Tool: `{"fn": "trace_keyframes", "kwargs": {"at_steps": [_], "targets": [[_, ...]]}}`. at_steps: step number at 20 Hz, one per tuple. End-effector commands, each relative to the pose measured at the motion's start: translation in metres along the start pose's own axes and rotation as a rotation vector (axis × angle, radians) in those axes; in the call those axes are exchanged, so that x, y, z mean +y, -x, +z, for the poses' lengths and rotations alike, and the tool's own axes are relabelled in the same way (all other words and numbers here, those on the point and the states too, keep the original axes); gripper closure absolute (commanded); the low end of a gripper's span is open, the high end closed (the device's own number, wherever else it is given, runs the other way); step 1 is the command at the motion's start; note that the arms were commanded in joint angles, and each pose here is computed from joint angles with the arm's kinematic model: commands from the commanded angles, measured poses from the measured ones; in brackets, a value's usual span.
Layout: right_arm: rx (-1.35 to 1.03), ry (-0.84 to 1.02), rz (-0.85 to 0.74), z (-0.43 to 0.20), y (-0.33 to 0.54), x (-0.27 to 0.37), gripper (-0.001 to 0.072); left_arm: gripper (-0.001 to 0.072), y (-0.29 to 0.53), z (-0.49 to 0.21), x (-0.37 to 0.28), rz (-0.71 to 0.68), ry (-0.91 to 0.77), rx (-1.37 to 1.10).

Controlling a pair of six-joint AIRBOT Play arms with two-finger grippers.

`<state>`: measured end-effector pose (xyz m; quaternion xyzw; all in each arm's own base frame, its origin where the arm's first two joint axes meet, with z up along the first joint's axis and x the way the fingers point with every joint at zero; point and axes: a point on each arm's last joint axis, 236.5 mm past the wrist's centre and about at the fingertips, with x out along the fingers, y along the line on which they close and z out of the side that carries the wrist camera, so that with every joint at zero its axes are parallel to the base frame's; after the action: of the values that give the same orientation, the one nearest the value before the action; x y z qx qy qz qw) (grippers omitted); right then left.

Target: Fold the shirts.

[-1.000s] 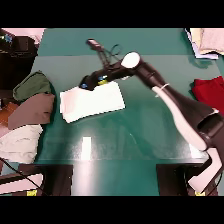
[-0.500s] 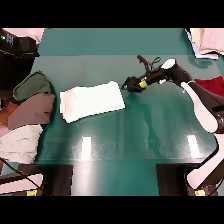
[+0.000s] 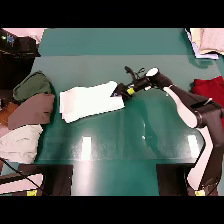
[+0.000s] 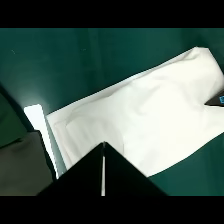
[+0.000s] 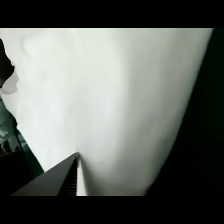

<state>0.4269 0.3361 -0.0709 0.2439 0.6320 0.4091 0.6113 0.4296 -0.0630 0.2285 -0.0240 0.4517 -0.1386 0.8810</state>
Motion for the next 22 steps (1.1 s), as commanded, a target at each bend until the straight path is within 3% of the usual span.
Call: {"fn": "trace_keyframes", "kwargs": {"at_steps": [1,2,5,10,17,22], "targets": [[-0.03,0.088,0.021,0.018,-0.015,0.029,0.0562,0.0682,0.0,-0.003,0.0,-0.001,0.0,0.013],[-0.039,0.148,0.024,0.022,-0.012,0.035,0.0697,0.0682,0.0,-0.005,0.0,-0.002,0.0,0.022],[-0.043,0.229,-0.011,0.029,0.02,0.042,0.07,0.0682,0.0,-0.008,0.0,-0.003,-0.006,0.034],[-0.173,0.226,-0.281,0.042,0.181,-0.005,0.07,0.0682,0.0,-0.007,0.0,-0.003,-0.006,0.029],[-0.663,0.04,-0.575,0.023,0.45,-0.081,0.0701,0.0682,0.001,-0.004,-0.019,-0.08,0.006,0.016],[-0.907,-0.122,-0.687,-0.025,0.568,-0.14,0.07,0.0682,0.004,-0.001,-0.044,-0.187,0.014,0.005]]}}
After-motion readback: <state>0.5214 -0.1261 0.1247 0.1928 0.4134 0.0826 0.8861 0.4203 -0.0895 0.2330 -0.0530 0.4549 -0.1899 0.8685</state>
